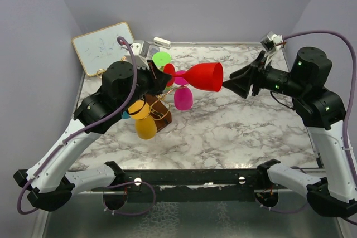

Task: Take the wine glass off the wine glass rack

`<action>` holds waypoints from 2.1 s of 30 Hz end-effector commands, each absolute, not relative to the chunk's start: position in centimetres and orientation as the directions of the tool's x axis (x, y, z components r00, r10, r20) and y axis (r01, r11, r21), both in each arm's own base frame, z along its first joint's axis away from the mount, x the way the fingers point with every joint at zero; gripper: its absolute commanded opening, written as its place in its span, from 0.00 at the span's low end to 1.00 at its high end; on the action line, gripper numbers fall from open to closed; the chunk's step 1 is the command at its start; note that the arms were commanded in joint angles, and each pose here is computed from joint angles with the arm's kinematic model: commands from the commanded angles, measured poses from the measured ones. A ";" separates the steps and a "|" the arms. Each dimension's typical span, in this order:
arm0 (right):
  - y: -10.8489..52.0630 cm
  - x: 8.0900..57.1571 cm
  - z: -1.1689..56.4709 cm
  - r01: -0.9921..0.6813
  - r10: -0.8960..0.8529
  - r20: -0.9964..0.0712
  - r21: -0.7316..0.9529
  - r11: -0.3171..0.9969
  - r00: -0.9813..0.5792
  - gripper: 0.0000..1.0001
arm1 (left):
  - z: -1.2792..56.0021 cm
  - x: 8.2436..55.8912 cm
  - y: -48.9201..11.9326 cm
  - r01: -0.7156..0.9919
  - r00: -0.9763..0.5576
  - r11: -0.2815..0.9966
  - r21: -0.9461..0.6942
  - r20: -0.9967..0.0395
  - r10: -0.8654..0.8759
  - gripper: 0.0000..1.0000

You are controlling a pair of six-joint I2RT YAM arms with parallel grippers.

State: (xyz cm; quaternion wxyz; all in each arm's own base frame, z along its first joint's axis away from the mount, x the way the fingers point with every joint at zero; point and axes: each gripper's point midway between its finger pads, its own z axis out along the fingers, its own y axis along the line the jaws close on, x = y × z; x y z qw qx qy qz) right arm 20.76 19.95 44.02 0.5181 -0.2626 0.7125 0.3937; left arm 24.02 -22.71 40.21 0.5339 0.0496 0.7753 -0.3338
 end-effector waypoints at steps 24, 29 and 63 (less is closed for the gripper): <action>20.3 24.1 44.5 -0.719 0.142 -0.936 0.340 0.606 -0.323 0.01 | 40.2 24.7 -24.4 0.477 -0.421 0.739 -0.476 -0.862 -0.283 0.72; 18.6 25.4 46.5 -0.646 0.199 -0.947 0.317 0.695 -0.251 0.01 | 39.4 25.3 -23.0 0.406 -0.412 0.792 -0.457 -0.865 -0.287 0.99; -2.2 38.7 22.5 0.531 0.438 -0.609 0.034 0.847 -0.661 0.01 | 37.7 27.9 -25.7 0.429 -0.470 0.836 -0.342 -0.875 -0.117 0.10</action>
